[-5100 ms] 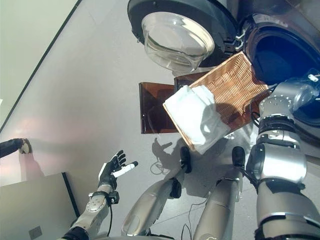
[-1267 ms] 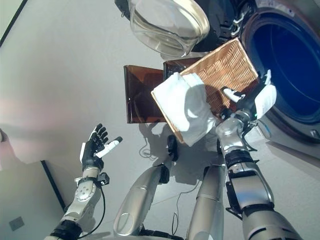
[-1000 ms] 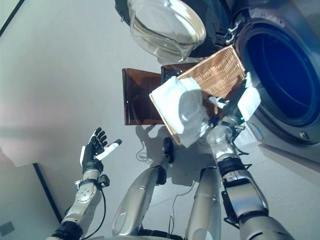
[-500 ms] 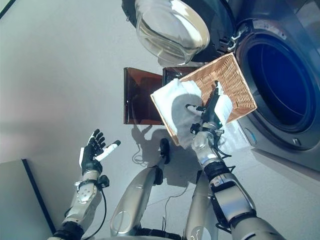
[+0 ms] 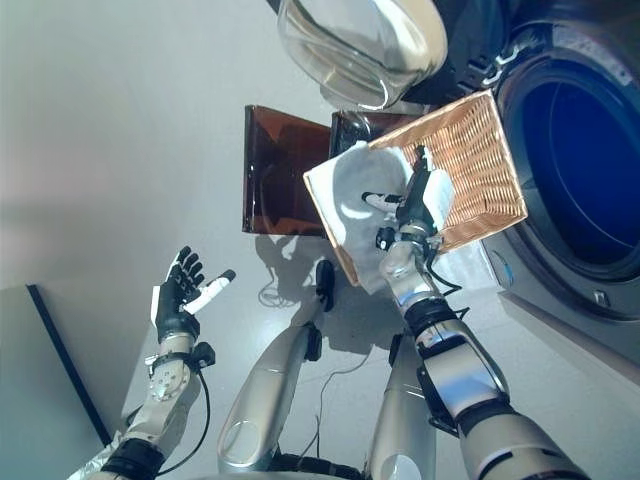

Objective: Pick up the clothes and place them into the washing machine

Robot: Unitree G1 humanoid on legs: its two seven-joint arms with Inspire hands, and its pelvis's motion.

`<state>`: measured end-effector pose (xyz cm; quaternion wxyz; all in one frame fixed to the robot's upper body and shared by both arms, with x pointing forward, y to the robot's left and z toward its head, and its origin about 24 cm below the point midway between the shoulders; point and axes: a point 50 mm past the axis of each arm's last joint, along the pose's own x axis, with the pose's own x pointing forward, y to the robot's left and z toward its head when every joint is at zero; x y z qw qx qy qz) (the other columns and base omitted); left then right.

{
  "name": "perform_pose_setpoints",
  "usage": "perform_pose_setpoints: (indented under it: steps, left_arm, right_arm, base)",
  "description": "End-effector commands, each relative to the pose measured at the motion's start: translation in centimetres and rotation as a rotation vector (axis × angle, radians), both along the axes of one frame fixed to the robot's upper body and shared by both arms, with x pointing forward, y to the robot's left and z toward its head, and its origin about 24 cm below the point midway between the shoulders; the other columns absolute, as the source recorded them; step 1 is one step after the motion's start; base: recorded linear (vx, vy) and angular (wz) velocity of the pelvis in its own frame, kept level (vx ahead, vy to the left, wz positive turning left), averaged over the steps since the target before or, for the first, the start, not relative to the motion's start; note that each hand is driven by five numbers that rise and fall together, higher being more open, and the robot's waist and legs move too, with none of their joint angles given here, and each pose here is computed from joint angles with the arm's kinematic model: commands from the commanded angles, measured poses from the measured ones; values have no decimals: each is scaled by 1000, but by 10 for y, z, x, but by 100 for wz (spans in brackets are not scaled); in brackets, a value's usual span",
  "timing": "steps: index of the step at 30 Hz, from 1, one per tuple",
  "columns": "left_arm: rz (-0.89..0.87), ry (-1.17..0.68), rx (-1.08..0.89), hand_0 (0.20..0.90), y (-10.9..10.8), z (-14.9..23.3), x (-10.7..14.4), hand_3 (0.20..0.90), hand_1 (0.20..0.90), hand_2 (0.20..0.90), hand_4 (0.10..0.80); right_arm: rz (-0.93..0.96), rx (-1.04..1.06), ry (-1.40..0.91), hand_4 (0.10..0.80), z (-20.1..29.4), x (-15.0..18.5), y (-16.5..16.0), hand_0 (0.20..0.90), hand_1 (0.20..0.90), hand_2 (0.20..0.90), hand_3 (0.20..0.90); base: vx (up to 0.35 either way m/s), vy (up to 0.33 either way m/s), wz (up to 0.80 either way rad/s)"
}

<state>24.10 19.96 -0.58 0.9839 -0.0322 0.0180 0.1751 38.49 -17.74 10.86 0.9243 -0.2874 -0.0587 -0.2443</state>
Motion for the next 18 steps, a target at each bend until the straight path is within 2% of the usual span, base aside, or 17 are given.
perform_pose_setpoints:
  steps: [1, 10, 18]
  left_arm:
    - [79, -175, 57, 900, 30, 35, -4, 900, 900, 900, 800]
    - [57, -210, 36, 900, 22, 42, 2, 900, 900, 900, 800]
    - [71, -219, 28, 900, 23, 44, 6, 900, 900, 900, 800]
  right_arm:
    - [63, -15, -146, 800, 38, 9, 7, 900, 900, 900, 900]
    - [69, -10, -89, 800, 44, 17, 0, 900, 900, 900, 900]
    - [172, 50, -74, 800, 43, 20, 24, 900, 900, 900, 900]
  base:
    - [0, 0, 0]
    - [3, 7, 4]
    - [-1, 8, 4]
